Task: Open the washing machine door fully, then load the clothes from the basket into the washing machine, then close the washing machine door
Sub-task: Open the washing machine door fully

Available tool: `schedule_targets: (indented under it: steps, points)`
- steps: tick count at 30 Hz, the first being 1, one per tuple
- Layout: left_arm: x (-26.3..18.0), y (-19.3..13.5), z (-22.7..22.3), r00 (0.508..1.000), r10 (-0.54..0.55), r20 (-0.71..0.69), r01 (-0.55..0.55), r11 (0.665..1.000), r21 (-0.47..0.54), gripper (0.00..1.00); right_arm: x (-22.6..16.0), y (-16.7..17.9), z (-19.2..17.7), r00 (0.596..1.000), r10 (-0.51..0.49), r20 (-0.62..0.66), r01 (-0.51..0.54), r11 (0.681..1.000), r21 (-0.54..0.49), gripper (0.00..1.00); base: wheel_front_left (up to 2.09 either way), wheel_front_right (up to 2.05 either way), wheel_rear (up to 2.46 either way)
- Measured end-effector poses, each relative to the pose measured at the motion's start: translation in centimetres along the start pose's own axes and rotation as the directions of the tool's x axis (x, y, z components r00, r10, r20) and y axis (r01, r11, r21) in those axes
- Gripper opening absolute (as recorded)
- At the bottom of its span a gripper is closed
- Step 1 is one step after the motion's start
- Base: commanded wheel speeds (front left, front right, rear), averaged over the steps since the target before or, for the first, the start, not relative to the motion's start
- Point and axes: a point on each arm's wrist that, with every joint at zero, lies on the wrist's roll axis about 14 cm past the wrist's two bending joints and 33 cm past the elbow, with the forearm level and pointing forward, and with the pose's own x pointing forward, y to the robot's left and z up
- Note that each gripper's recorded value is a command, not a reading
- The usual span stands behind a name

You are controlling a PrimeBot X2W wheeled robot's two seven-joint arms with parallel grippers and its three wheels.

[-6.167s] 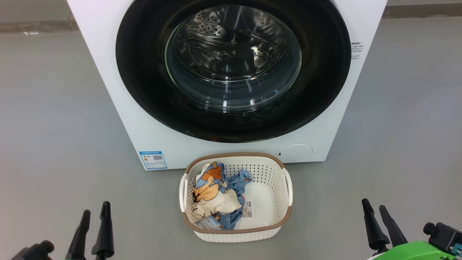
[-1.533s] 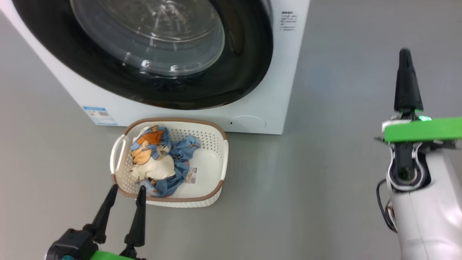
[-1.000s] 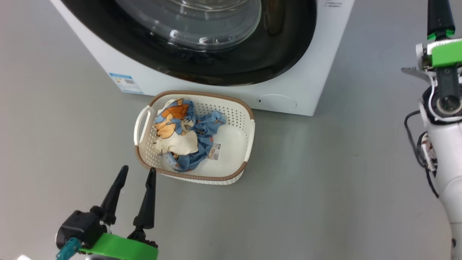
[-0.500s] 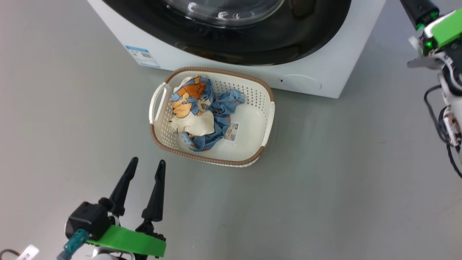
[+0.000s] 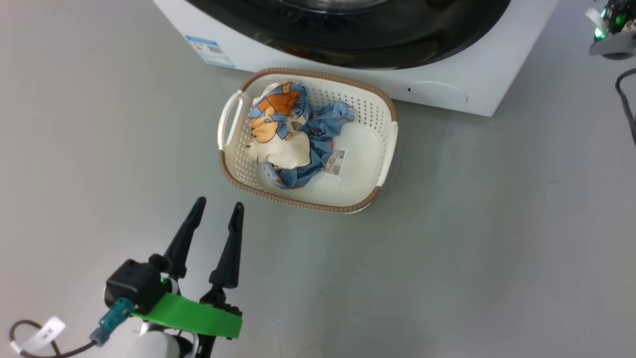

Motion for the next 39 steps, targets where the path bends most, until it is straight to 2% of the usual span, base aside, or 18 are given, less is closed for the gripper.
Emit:
schedule_targets:
  steps: [10,21,28,39]
  points:
    - [0.4,0.2,-0.7,1.0,0.013,-0.02,-0.013,1.0,-0.004,1.0,2.6,-0.3,-0.3,0.998,0.006,-0.059,-0.006,1.0,0.001,0.0,0.0,0.0,0.0]
    - [1.0,0.0,-0.4,1.0,0.005,-0.011,-0.005,1.0,-0.004,1.0,3.2,-1.0,-1.2,0.994,-0.018,-0.107,0.016,1.0,-0.021,0.0,0.0,0.0,0.0]
    - [0.8,-0.3,0.4,1.0,-0.006,0.012,0.006,1.0,-0.008,1.0,2.7,0.9,-2.9,0.985,0.002,-0.171,-0.013,0.998,-0.062,0.0,0.0,0.0,0.0]
    - [0.1,-1.0,2.0,0.998,-0.027,0.058,0.027,1.0,-0.012,1.0,0.5,2.6,-7.8,0.952,0.008,-0.307,-0.041,0.994,-0.102,0.0,0.0,0.0,0.0]
